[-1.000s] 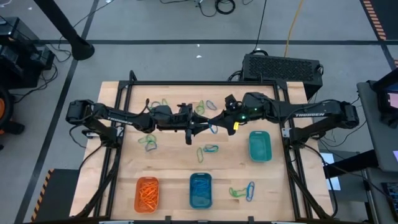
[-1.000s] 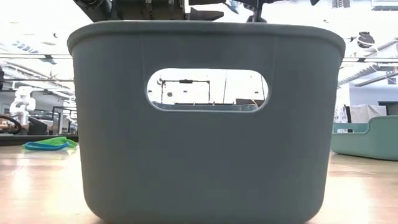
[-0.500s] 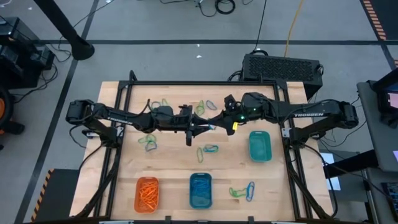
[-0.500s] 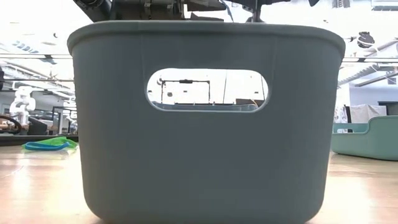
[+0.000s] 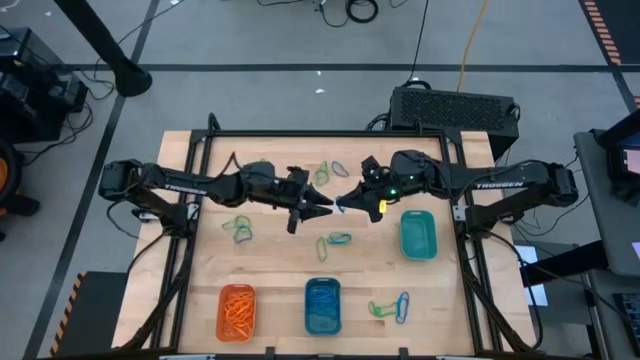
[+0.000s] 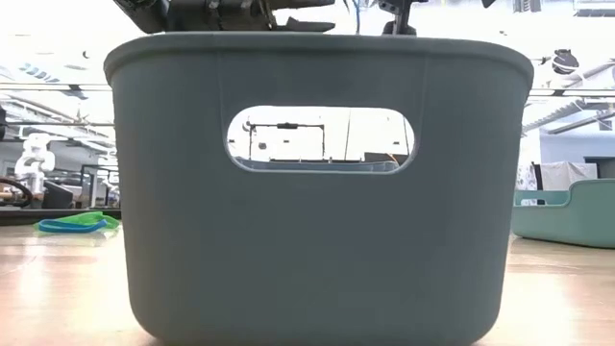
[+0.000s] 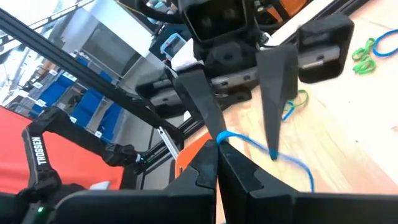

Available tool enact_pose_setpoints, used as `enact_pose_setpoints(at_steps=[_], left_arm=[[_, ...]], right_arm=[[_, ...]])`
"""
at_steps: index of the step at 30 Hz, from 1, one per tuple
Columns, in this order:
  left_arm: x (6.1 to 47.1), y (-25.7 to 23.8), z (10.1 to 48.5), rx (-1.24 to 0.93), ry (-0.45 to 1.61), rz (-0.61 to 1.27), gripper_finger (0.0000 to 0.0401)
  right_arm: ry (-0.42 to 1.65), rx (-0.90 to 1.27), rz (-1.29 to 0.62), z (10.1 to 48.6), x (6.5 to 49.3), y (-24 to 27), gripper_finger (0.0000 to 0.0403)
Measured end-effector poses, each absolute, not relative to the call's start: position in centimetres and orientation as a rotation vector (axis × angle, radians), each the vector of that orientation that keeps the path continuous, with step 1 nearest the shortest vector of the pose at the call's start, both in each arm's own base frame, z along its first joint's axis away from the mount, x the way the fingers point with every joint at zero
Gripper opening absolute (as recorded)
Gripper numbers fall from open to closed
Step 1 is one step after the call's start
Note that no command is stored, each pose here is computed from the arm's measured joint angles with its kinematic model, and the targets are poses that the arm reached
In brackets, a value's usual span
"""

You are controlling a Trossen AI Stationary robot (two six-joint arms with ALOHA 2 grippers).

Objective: Sort rubber bands into baskets
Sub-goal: Put the blue rubber band into the blue bin

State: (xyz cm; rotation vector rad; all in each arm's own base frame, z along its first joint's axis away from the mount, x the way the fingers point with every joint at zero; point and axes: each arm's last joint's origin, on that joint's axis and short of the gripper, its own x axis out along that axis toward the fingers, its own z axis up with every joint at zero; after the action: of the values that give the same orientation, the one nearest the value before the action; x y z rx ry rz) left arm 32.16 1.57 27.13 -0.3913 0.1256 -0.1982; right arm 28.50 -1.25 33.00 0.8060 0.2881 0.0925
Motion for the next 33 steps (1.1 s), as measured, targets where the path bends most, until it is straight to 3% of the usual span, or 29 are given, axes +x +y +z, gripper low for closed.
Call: enact_pose_setpoints(at_steps=[33], left_arm=[[32.7, 0.1, 27.8, -0.359, -0.012, -0.067, 0.0145]], right_arm=[[0.191, 0.817, -0.015, 32.7, 29.7, -1.5, 0.0]])
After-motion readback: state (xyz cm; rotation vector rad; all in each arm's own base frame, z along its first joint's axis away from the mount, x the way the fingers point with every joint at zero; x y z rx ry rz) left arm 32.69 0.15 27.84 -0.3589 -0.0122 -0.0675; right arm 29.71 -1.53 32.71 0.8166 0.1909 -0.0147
